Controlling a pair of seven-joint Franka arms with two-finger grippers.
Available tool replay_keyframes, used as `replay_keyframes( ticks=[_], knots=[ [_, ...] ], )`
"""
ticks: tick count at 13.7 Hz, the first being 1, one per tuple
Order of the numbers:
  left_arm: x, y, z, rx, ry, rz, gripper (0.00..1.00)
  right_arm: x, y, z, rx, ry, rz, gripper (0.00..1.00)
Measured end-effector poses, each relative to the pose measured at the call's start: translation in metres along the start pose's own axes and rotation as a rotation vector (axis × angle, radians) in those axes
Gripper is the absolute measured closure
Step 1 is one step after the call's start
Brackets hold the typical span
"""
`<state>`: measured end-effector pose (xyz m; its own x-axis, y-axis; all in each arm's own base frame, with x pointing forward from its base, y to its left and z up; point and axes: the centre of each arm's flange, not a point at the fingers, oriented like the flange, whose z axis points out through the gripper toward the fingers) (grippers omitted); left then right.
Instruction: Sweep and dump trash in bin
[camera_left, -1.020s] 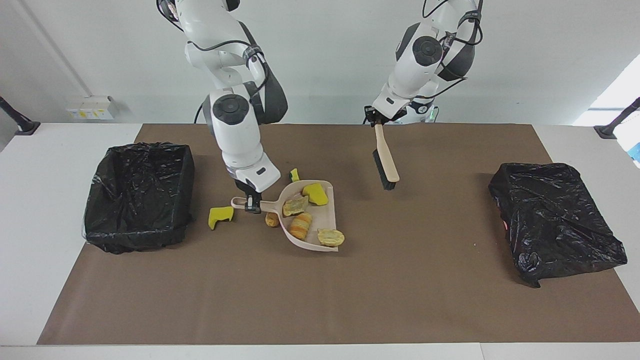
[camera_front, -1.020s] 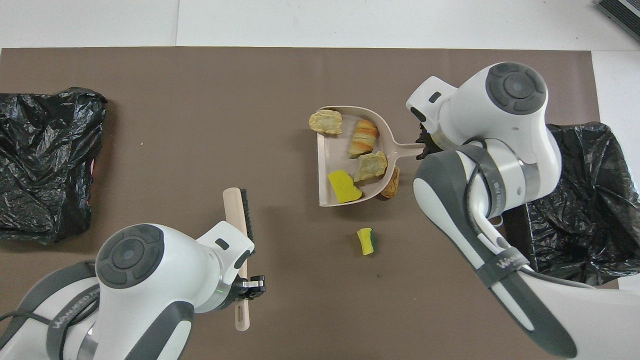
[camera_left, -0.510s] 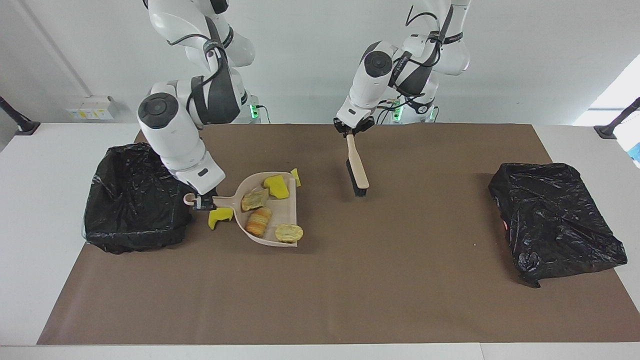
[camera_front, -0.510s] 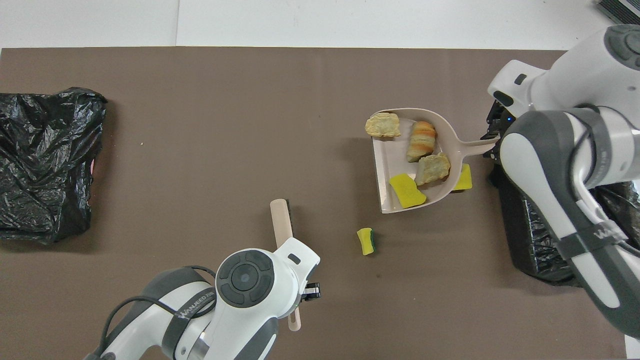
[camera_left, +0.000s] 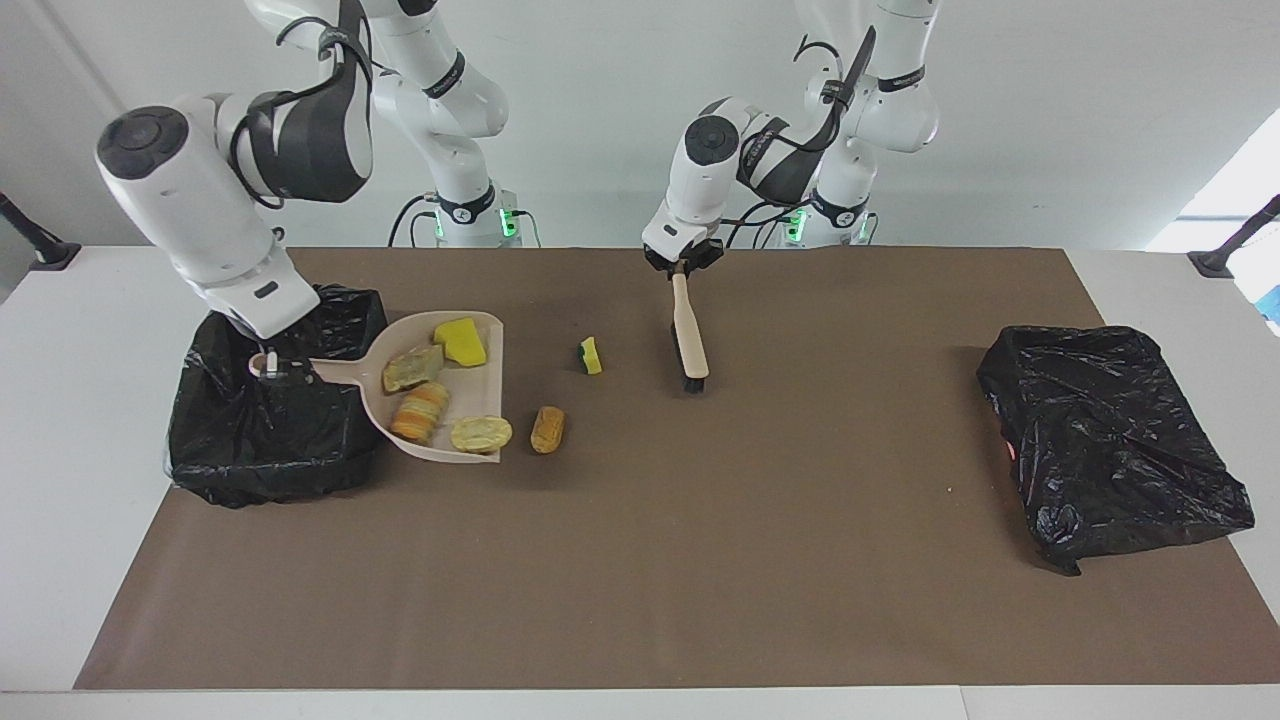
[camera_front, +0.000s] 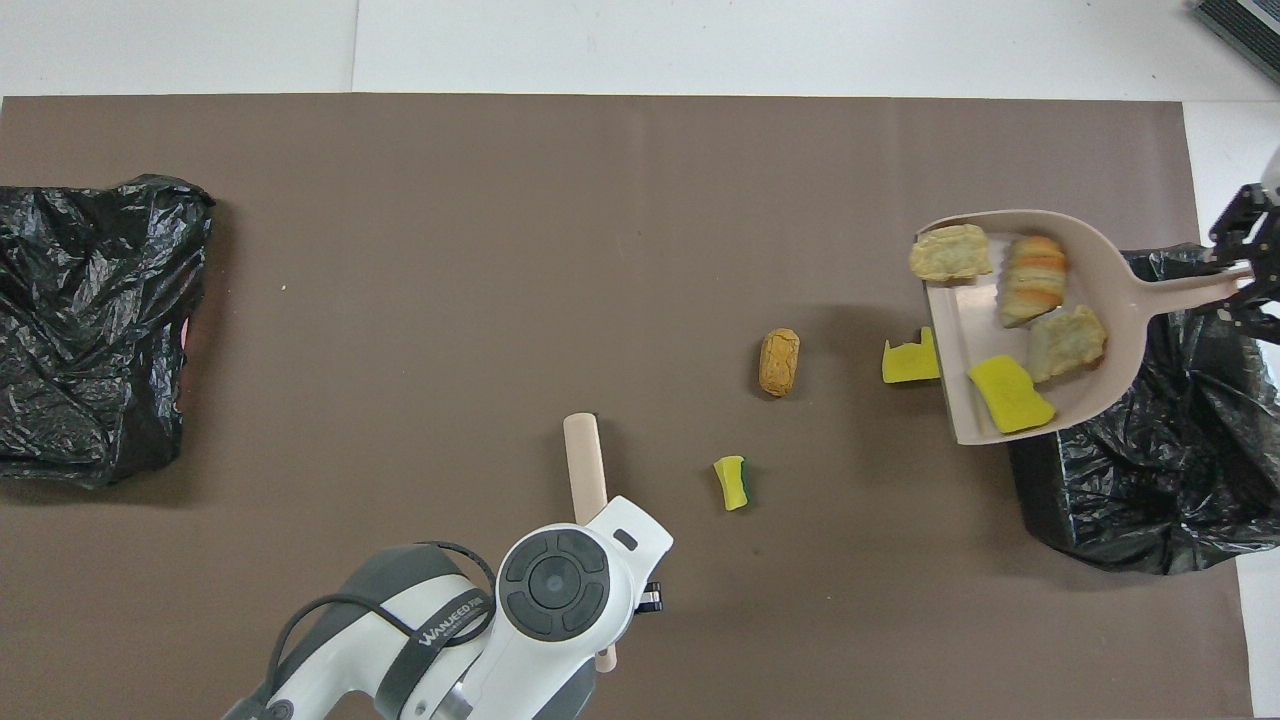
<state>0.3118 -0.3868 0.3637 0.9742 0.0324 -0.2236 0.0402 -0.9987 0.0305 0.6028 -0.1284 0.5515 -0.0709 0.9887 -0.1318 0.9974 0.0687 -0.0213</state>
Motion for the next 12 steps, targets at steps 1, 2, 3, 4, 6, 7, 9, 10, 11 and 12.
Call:
replay_keyframes(
  ticks=[1, 2, 3, 4, 6, 7, 9, 10, 11, 12],
  knots=[
    [0.001, -0.001, 0.001, 0.002, 0.0, -0.007, 0.74, -0.026, -0.009, 0.0, 0.012, -0.046, 0.003, 0.68],
    [0.002, -0.003, 0.004, 0.007, -0.004, -0.011, 0.74, -0.052, -0.018, 0.002, 0.024, -0.071, 0.007, 0.68],
    [0.003, -0.004, 0.008, 0.014, -0.01, -0.014, 0.74, -0.077, -0.027, 0.005, 0.029, -0.089, 0.012, 0.68],
    [0.003, -0.004, 0.011, 0.019, -0.015, -0.015, 0.74, -0.1, -0.036, 0.005, 0.034, -0.119, 0.016, 0.68],
    [0.003, -0.004, 0.014, 0.024, -0.02, -0.014, 0.74, -0.128, -0.049, 0.006, 0.053, -0.226, 0.012, 0.68],
    [0.003, -0.004, 0.015, 0.025, -0.021, -0.014, 0.74, -0.132, -0.053, 0.007, 0.051, -0.28, -0.003, 0.68],
    [0.004, -0.003, 0.016, 0.023, -0.018, -0.014, 0.74, -0.129, -0.063, 0.017, 0.028, -0.368, -0.026, 0.68],
    [0.005, -0.003, 0.017, 0.018, -0.013, -0.016, 0.74, -0.126, -0.073, 0.024, 0.019, -0.413, -0.012, 0.68],
    [0.006, -0.003, 0.017, 0.015, -0.01, -0.017, 0.74, -0.12, -0.083, 0.03, 0.021, -0.461, 0.007, 0.68],
    [0.006, -0.003, 0.017, 0.013, -0.008, -0.018, 0.67, -0.113, -0.091, 0.033, 0.029, -0.507, 0.026, 0.68]
  ],
)
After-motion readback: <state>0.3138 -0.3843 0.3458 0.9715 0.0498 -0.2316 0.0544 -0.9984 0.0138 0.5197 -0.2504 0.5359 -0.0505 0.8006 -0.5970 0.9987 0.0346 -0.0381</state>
